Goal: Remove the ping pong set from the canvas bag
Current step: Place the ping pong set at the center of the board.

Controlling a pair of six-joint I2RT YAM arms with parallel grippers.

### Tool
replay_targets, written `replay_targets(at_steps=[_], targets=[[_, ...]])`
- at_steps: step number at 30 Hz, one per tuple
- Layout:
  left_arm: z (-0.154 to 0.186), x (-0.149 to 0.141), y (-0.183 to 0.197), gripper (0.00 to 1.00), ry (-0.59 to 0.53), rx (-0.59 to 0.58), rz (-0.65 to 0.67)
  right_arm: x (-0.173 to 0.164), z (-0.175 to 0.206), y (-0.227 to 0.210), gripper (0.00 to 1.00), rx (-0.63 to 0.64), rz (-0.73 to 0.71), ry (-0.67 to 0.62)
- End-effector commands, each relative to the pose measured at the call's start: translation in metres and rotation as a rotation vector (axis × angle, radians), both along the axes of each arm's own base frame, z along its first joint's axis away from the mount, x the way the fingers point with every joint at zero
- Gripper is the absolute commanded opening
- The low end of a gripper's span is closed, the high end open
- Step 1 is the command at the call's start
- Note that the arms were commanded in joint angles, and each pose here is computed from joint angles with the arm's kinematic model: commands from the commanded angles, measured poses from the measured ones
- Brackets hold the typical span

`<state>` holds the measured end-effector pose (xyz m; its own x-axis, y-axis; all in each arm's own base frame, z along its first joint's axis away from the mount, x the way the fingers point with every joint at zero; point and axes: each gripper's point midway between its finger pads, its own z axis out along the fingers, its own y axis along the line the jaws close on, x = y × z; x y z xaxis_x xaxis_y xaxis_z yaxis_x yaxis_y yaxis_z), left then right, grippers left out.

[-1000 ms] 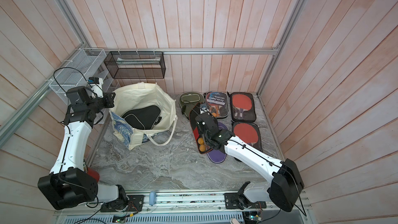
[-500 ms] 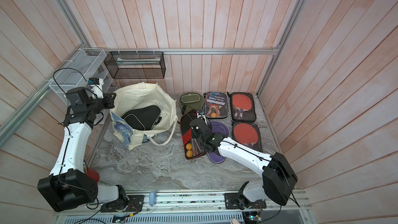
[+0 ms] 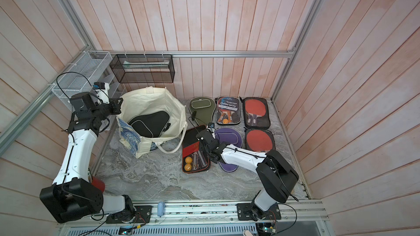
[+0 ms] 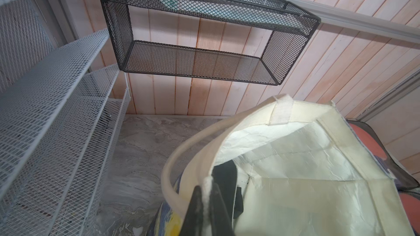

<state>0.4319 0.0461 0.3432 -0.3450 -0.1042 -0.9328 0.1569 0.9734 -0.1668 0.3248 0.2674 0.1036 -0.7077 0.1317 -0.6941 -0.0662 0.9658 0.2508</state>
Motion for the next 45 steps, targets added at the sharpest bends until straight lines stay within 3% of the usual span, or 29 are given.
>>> replay_targets(at_steps=[1, 17, 22, 24, 27, 30, 31, 32, 36, 40, 45], targets=[[0.031, -0.005, -0.007, 0.00, -0.107, 0.014, -0.035, 0.007, 0.010, 0.010, 0.00, 0.067, -0.016, -0.040], [0.032, -0.005, -0.015, 0.00, -0.118, 0.008, -0.067, 0.008, -0.036, 0.003, 0.00, 0.013, -0.019, 0.055], [0.036, -0.007, -0.020, 0.00, -0.134, 0.010, -0.085, 0.011, -0.038, 0.000, 0.07, -0.008, -0.014, 0.069], [0.037, -0.008, -0.020, 0.00, -0.137, 0.011, -0.089, 0.011, -0.035, 0.000, 0.16, -0.013, -0.005, 0.062], [0.039, -0.008, -0.020, 0.00, -0.142, 0.016, -0.089, 0.012, -0.028, 0.000, 0.37, -0.022, 0.007, 0.046], [0.044, -0.008, -0.022, 0.00, -0.152, 0.016, -0.100, 0.013, -0.017, 0.001, 0.72, -0.035, 0.036, 0.030], [0.044, -0.008, -0.023, 0.00, -0.154, 0.014, -0.106, 0.014, -0.009, 0.003, 0.91, -0.037, 0.056, 0.015], [0.045, -0.008, -0.024, 0.00, -0.154, 0.011, -0.114, 0.014, -0.001, 0.005, 0.99, -0.041, 0.081, -0.003], [0.046, -0.013, -0.032, 0.00, -0.164, 0.001, -0.161, 0.015, 0.050, 0.014, 0.99, -0.069, 0.219, -0.131], [0.042, -0.025, -0.062, 0.00, -0.179, -0.007, -0.297, 0.009, 0.124, 0.023, 0.99, -0.126, 0.425, -0.323], [0.033, -0.035, -0.089, 0.00, -0.179, -0.010, -0.402, -0.036, 0.197, 0.071, 1.00, -0.085, 0.892, -0.490]])
